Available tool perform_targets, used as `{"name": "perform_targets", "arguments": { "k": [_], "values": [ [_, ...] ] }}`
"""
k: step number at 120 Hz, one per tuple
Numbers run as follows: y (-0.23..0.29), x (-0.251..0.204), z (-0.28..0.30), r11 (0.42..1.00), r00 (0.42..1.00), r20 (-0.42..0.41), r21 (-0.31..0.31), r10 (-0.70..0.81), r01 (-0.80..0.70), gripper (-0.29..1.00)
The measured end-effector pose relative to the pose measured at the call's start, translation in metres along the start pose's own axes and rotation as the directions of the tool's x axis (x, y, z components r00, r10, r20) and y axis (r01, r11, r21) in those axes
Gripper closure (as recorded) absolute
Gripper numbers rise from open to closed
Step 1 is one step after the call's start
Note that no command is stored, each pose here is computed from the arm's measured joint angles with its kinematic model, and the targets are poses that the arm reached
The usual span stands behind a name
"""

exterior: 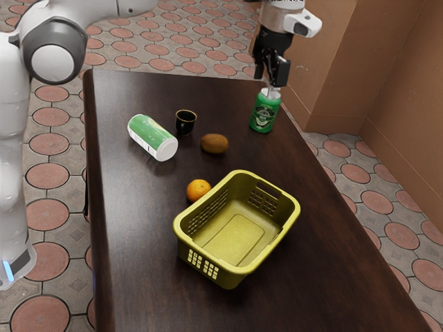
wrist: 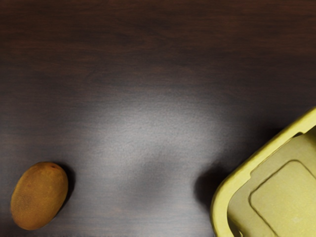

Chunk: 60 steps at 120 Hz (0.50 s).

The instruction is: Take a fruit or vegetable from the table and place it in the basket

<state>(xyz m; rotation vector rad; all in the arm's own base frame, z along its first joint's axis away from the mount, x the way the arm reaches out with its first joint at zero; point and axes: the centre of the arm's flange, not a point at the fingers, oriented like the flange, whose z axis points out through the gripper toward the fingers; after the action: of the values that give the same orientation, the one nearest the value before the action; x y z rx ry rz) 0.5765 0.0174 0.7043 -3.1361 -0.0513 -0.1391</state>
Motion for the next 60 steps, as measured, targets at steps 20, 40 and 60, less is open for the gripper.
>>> {"name": "perform_targets", "arguments": {
  "k": [20,40,60],
  "values": [
    [-0.005,0.002,0.005,1.0,1.0,0.012,0.008,-0.016,0.016,0.0],
    [-0.003,-0.003,0.008,0.999,0.999,0.039,0.051,-0.016,0.014,0.0],
    [-0.007,-0.015,0.061,0.998,0.985,0.17,0.049,0.039,-0.048,0.0]
  ]
}}
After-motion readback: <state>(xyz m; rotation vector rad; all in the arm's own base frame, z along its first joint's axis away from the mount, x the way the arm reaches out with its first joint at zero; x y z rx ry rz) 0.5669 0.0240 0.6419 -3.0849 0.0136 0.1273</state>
